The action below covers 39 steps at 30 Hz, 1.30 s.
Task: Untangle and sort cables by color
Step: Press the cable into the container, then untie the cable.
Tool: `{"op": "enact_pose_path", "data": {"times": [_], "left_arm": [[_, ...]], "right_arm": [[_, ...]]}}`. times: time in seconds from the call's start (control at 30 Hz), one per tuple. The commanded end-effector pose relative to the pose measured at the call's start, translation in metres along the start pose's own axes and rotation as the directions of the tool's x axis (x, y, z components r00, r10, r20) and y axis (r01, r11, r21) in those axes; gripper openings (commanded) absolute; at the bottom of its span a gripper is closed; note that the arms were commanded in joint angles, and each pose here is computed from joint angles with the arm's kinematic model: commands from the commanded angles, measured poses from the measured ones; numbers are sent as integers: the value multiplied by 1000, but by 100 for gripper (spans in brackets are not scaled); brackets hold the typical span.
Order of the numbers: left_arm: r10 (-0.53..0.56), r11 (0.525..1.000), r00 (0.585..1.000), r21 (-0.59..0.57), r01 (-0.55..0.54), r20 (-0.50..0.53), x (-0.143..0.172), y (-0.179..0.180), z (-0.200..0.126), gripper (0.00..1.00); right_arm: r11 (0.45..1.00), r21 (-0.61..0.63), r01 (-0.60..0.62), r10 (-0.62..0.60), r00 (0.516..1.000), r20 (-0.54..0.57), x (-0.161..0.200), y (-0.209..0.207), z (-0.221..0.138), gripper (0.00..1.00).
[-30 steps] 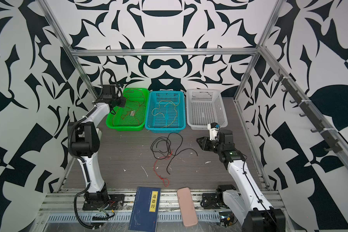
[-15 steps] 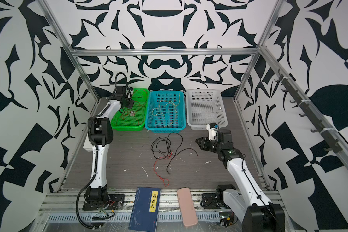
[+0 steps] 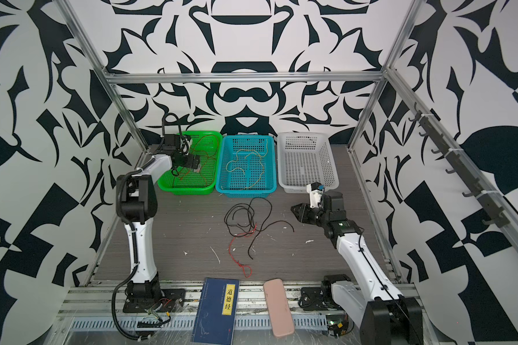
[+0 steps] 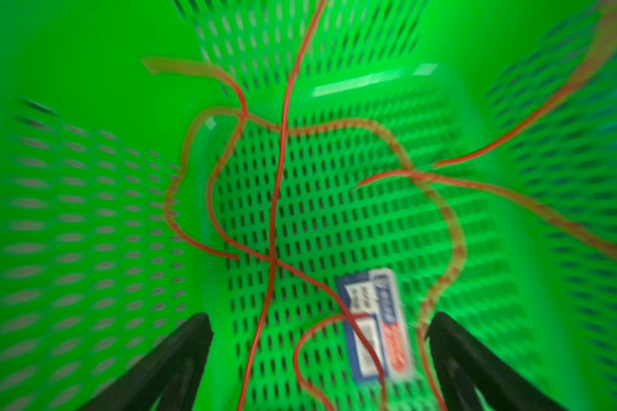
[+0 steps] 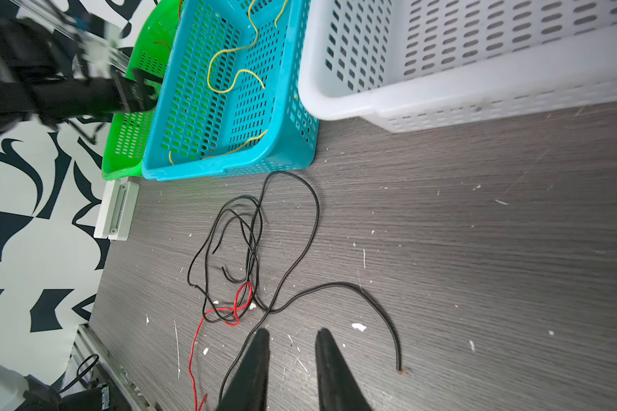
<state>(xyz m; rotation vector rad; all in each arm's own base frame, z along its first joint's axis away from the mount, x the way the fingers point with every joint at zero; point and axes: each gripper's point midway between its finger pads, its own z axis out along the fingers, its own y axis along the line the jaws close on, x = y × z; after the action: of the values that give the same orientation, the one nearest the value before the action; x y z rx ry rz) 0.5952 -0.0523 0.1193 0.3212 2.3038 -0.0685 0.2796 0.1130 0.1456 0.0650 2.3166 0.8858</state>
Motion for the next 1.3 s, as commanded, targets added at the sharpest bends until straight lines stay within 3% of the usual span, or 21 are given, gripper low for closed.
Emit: {"op": "enact_pose_path", "data": {"times": [0.0, 0.13, 0.23, 0.4, 0.43, 0.5, 0.6, 0.77, 0.9, 0.97, 1.07, 1.17, 1.27], "left_arm": [[-13, 999, 933, 50, -5, 359, -99, -17, -102, 99], [-51, 995, 873, 98, 4, 485, -111, -45, -179, 100], [-122, 970, 845, 243, -10, 521, -96, -85, -230, 100], [-11, 950, 874, 278, -143, 487, -42, -178, -282, 99], [7, 943, 884, 291, -161, 467, -30, -192, -286, 100], [34, 939, 923, 304, -161, 384, 0, -213, -288, 99], [67, 919, 966, 361, -157, 248, 43, -232, -291, 99], [155, 827, 982, 530, -188, 105, 109, -268, -306, 77], [182, 763, 981, 639, -98, -66, 152, -296, -312, 58], [251, 697, 958, 712, -81, -136, 177, -312, -319, 55], [381, 645, 912, 751, -143, -154, 212, -321, -325, 57], [591, 525, 806, 771, -361, -25, 238, -323, -346, 70], [698, 495, 716, 700, -514, 32, 237, -308, -340, 78]], "right_arm": [[1000, -2, 23, -23, 1000, -16, -1, 2, 3, 26], [999, 24, 39, -37, 997, -69, 6, -1, 9, 26], [995, 66, 80, -72, 990, -122, 13, -3, 15, 27], [981, 146, 128, -99, 977, -188, 22, -11, 27, 34], [978, 167, 125, -92, 977, -193, 22, -14, 29, 36], [972, 204, 117, -75, 977, -201, 20, -19, 31, 51], [965, 234, 120, -73, 977, -200, 16, -21, 31, 55], [962, 241, 132, -84, 976, -199, 14, -19, 28, 54], [964, 235, 123, -78, 978, -193, 13, -16, 29, 52], [966, 227, 125, -82, 978, -191, 13, -12, 29, 51], [967, 219, 130, -91, 980, -178, 12, -6, 27, 50], [969, 209, 132, -94, 979, -180, 12, -4, 27, 49], [969, 205, 136, -98, 978, -187, 13, -4, 31, 48]]}}
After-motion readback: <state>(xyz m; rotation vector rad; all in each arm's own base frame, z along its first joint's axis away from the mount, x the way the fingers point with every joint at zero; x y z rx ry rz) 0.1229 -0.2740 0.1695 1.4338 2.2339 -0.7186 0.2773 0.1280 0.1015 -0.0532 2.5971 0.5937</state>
